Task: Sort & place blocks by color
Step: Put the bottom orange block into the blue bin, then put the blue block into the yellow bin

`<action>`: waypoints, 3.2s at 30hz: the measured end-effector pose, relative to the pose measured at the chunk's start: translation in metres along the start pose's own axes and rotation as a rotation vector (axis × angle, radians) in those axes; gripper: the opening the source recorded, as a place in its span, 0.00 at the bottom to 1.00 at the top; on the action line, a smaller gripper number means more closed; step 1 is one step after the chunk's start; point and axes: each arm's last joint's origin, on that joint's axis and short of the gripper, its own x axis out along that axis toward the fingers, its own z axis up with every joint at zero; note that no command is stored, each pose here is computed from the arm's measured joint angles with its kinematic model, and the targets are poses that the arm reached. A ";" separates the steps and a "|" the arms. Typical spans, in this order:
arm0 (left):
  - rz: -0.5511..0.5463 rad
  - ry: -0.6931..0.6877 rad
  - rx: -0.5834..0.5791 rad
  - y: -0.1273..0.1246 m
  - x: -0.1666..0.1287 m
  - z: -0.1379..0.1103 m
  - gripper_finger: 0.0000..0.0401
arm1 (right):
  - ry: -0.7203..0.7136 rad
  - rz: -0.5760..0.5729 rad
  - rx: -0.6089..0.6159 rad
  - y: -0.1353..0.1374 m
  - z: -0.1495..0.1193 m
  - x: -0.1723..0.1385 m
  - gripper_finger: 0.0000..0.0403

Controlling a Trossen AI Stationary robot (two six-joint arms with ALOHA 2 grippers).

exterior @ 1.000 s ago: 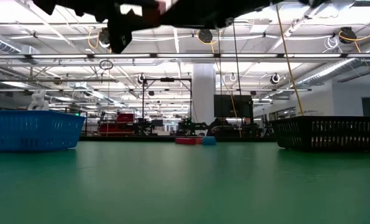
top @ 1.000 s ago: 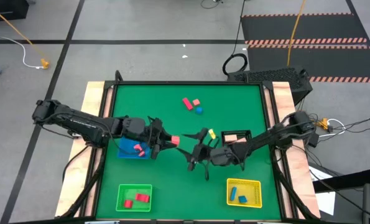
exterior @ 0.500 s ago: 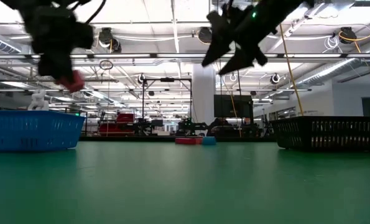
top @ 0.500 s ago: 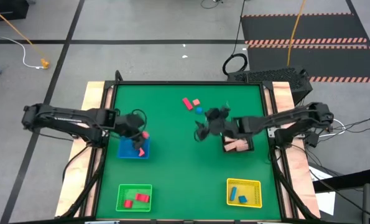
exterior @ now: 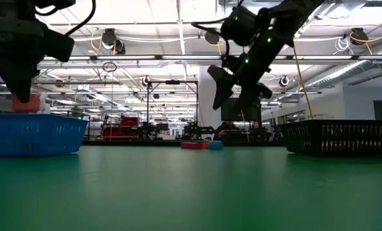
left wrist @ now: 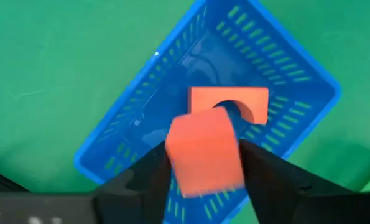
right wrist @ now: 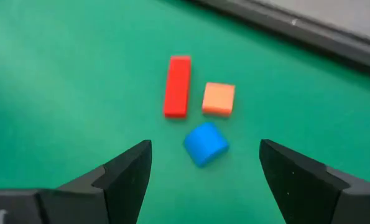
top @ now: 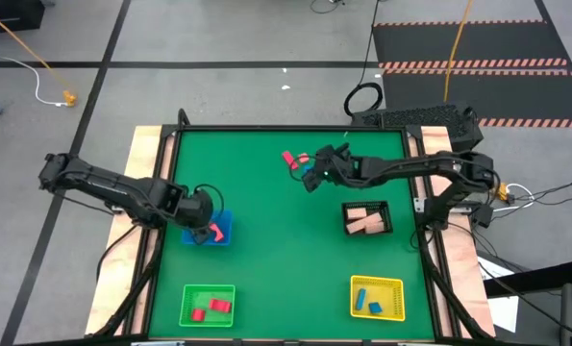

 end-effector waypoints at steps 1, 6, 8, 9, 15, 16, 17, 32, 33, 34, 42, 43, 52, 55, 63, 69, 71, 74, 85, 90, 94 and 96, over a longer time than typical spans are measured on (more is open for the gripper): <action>0.007 0.006 0.003 -0.001 0.001 0.000 0.49 | 0.013 0.005 -0.005 -0.001 -0.001 0.004 0.71; 0.033 0.031 0.006 -0.006 0.007 -0.001 0.53 | 0.066 -0.018 -0.070 -0.005 -0.007 0.021 0.71; 0.036 0.033 0.008 -0.007 0.008 -0.002 0.51 | 0.078 -0.027 -0.023 -0.006 -0.009 0.025 0.71; 0.042 0.027 0.003 -0.007 0.008 -0.002 0.50 | 0.084 -0.031 0.014 -0.006 -0.010 0.027 0.71; 0.076 -0.035 0.034 -0.005 0.007 0.000 0.42 | 0.097 -0.024 0.314 -0.011 -0.007 0.032 0.71; 0.081 -0.046 0.050 -0.005 0.006 0.000 0.40 | 0.083 -0.024 0.355 -0.011 -0.005 0.032 0.71; 0.087 -0.059 0.067 -0.004 0.005 0.000 0.39 | 0.063 -0.017 0.394 -0.010 -0.003 0.032 0.71; 0.172 -0.216 0.257 0.003 -0.006 0.001 0.33 | -0.004 0.020 0.565 -0.002 -0.011 0.064 0.71; 0.173 -0.219 0.266 0.004 -0.006 0.001 0.33 | -0.012 0.004 0.568 -0.002 -0.012 0.066 0.71; 0.173 -0.221 0.272 0.004 -0.007 0.001 0.33 | -0.014 -0.005 0.572 -0.002 -0.014 0.068 0.71; 0.185 -0.226 0.318 0.004 -0.007 0.001 0.33 | -0.024 -0.093 0.561 0.001 -0.034 0.083 0.71; 0.189 -0.229 0.320 0.004 -0.007 0.001 0.33 | -0.031 -0.101 0.558 0.002 -0.036 0.084 0.71; 0.195 -0.233 0.322 0.004 -0.007 0.001 0.33 | -0.080 -0.178 0.343 0.004 -0.043 0.085 0.65; 0.196 -0.235 0.321 0.004 -0.007 0.001 0.33 | -0.079 -0.186 0.253 0.004 -0.043 0.085 0.59; 0.198 -0.240 0.313 0.004 -0.007 0.001 0.33 | -0.084 -0.190 0.213 0.003 -0.040 0.086 0.42; 0.198 -0.240 0.314 0.004 -0.007 0.001 0.33 | -0.074 -0.185 0.119 0.003 -0.040 0.086 0.41; 0.198 -0.240 0.314 0.004 -0.007 0.001 0.33 | -0.059 -0.177 0.018 0.004 -0.040 0.086 0.41; 0.198 -0.240 0.310 0.004 -0.007 0.001 0.33 | -0.033 -0.120 -0.124 0.006 -0.039 0.086 0.41; 0.196 -0.240 0.289 0.004 -0.007 0.001 0.33 | -0.092 -0.115 -0.009 0.009 -0.029 0.074 0.41; 0.198 -0.239 0.299 0.004 -0.007 0.001 0.33 | -0.108 -0.104 0.073 0.011 -0.027 0.069 0.45; 0.198 -0.240 0.298 0.004 -0.007 0.001 0.33 | -0.104 -0.107 0.141 0.011 -0.028 0.069 0.54; 0.198 -0.240 0.298 0.004 -0.007 0.001 0.33 | -0.100 -0.111 0.161 0.010 -0.028 0.069 0.60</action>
